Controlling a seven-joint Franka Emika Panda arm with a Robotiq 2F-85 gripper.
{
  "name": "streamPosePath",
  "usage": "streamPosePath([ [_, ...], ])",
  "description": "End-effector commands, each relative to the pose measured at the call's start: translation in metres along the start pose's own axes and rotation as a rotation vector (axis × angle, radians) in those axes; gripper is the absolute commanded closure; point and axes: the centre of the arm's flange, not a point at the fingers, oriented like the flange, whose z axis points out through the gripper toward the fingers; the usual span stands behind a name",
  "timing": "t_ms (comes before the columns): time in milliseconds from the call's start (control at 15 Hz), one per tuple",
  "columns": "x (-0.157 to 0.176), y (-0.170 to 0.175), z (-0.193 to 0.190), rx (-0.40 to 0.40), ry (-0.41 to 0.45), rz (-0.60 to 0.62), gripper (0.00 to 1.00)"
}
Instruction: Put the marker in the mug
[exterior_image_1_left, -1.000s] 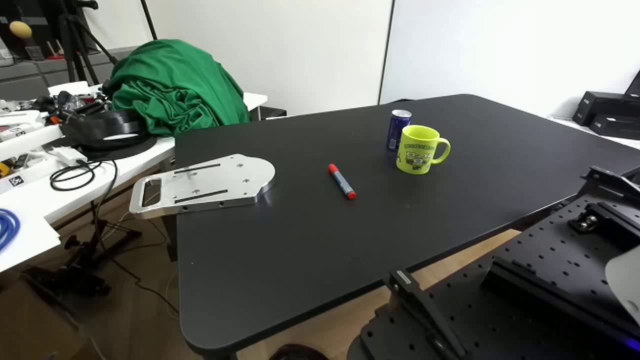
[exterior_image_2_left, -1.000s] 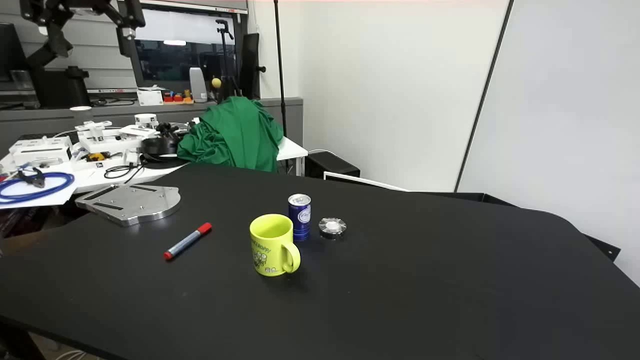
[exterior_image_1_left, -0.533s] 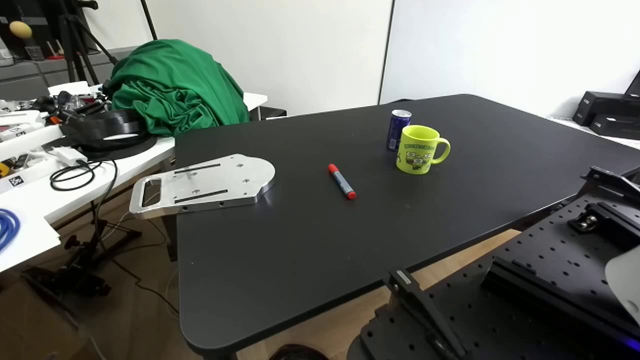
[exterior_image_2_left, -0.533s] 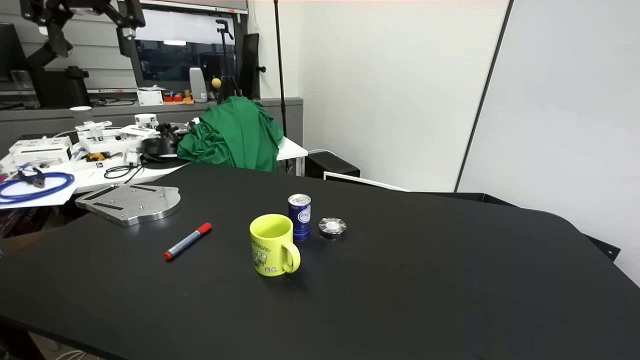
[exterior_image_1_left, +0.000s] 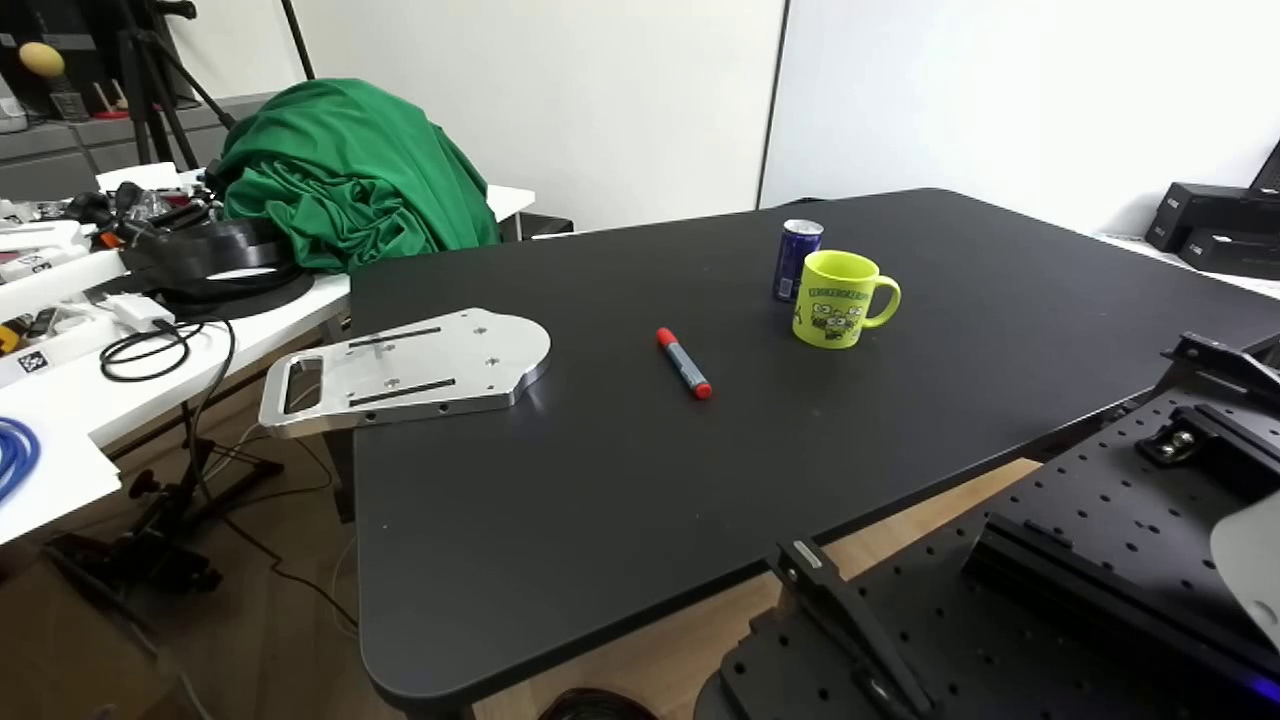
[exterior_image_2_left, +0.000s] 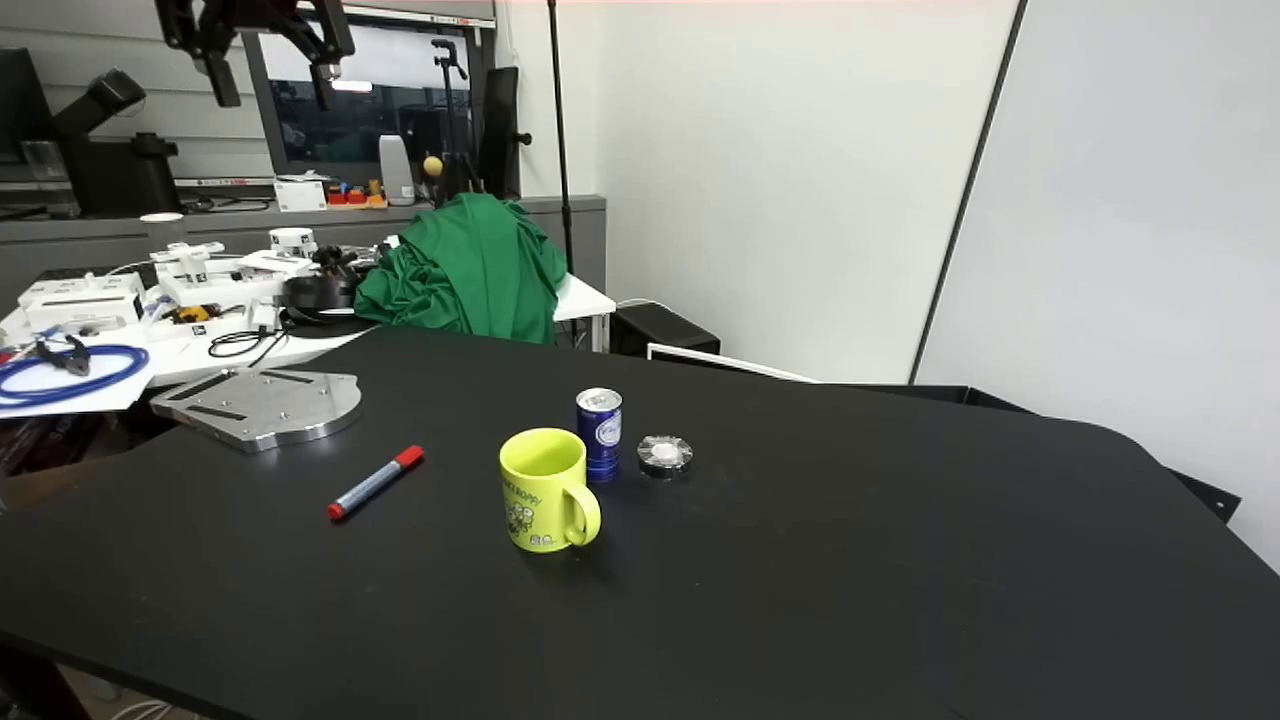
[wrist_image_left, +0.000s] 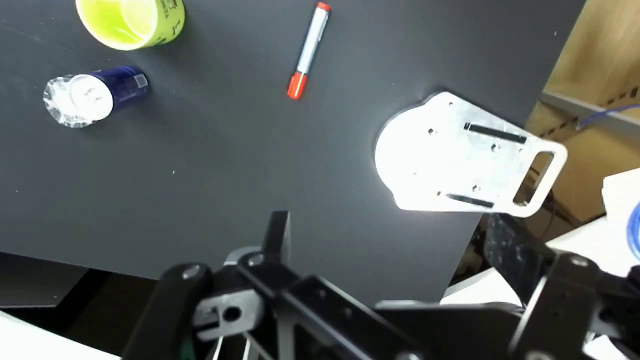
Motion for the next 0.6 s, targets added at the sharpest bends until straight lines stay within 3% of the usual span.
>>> streamPosePath([
  [0, 0.024, 0.023, 0.035, 0.047, 0.026, 0.187, 0.0],
  [133, 0.034, 0.038, 0.063, 0.065, 0.065, 0.245, 0.0],
  [533, 0.06, 0.069, 0.159, 0.027, 0.023, 0.357, 0.0],
])
